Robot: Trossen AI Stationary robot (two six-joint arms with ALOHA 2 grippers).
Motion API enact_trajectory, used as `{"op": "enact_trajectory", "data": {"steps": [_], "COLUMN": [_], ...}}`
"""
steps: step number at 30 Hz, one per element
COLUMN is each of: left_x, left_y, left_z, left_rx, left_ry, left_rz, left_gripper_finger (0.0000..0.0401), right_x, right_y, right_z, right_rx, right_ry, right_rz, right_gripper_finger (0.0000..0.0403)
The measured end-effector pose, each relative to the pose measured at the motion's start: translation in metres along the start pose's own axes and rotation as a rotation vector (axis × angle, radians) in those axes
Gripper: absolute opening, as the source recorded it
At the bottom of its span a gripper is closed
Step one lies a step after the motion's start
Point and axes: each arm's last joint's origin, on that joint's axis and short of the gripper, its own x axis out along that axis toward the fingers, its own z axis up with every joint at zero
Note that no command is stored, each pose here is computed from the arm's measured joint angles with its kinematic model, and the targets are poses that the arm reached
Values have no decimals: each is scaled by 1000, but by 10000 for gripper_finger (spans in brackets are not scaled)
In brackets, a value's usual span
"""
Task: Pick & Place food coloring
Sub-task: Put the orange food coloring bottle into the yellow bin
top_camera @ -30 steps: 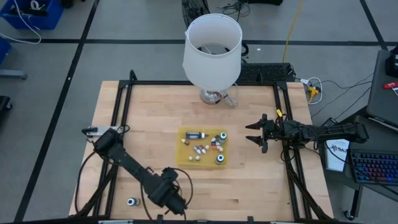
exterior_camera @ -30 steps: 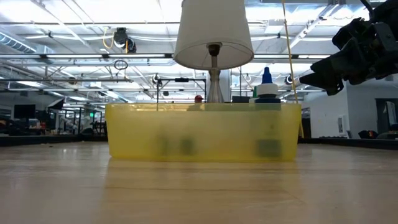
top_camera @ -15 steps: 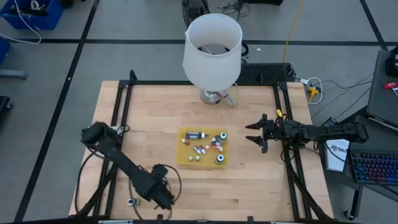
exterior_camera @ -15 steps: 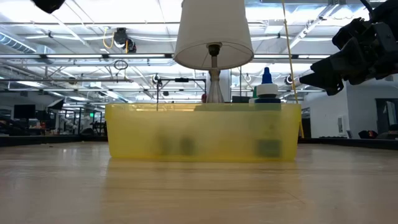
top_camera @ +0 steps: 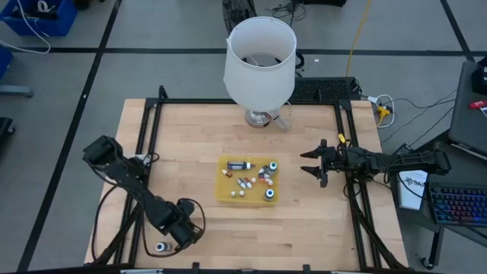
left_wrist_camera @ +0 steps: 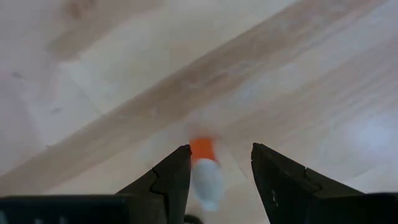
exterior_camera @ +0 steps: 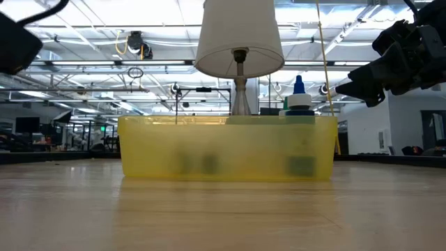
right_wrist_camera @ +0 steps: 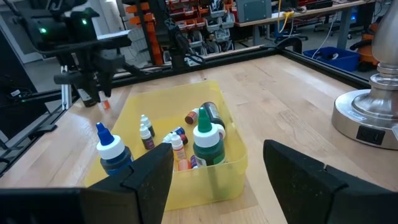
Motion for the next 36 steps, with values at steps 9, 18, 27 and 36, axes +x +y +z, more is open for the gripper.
{"op": "enact_trajectory", "data": {"steps": [9,18,27,36], "left_x": [9,9,10,10], "left_y": [5,4,5,5], "left_z": [-4,-14,-16,-16], "left_rx": [-7,8,-10,-35], "left_ry": [44,59,13,46], "left_rz": [-3,-42,-43,-32], "left_gripper_finger": [172,172,172,169], "right_x": [0,0,0,0], "right_y": [0,0,0,0], "right_z": [0,0,0,0], "right_rx": [0,0,0,0], "right_ry": [-1,0,0,0], "right_rz": [0,0,0,0], "right_gripper_finger": [238,238,238,238]}}
